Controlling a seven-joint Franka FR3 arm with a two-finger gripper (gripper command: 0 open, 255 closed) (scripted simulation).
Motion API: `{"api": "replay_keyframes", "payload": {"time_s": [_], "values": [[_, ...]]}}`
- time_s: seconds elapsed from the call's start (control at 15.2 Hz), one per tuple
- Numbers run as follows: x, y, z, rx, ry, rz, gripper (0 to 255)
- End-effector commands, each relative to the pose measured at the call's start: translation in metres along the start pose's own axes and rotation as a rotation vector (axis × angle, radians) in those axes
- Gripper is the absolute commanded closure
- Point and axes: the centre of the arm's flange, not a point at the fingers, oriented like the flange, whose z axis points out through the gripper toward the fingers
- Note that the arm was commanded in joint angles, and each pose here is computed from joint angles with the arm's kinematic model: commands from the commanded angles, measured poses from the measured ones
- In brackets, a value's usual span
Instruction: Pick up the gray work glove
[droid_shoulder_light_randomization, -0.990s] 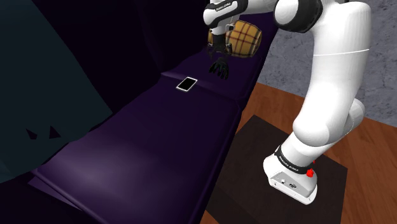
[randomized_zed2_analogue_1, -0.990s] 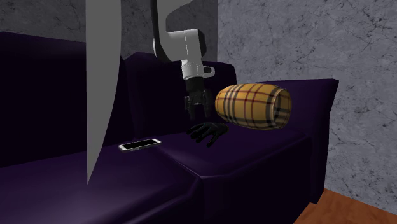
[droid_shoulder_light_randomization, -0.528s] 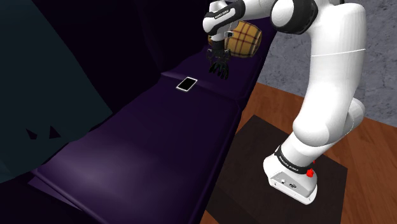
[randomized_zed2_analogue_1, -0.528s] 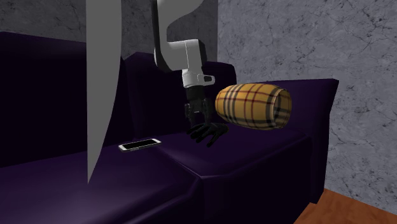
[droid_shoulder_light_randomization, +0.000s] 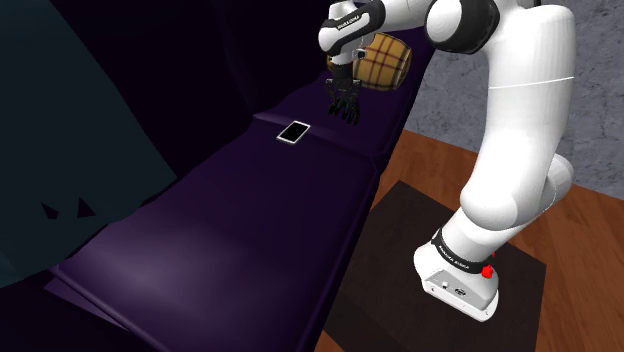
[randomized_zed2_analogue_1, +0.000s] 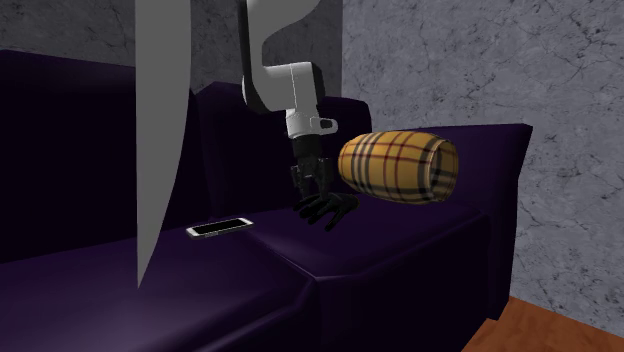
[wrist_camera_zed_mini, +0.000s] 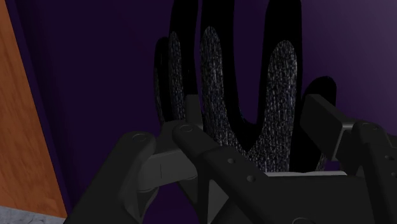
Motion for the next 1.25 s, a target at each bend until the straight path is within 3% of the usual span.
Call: {"api": "replay_keyframes", "payload": {"time_s": [0.0,1.19], "values": [[0.000,0.000,0.001,-0.001,-0.001,0.000,255],[0.002,0.017,-0.077,-0.001,-0.001,0.000,255]]}}
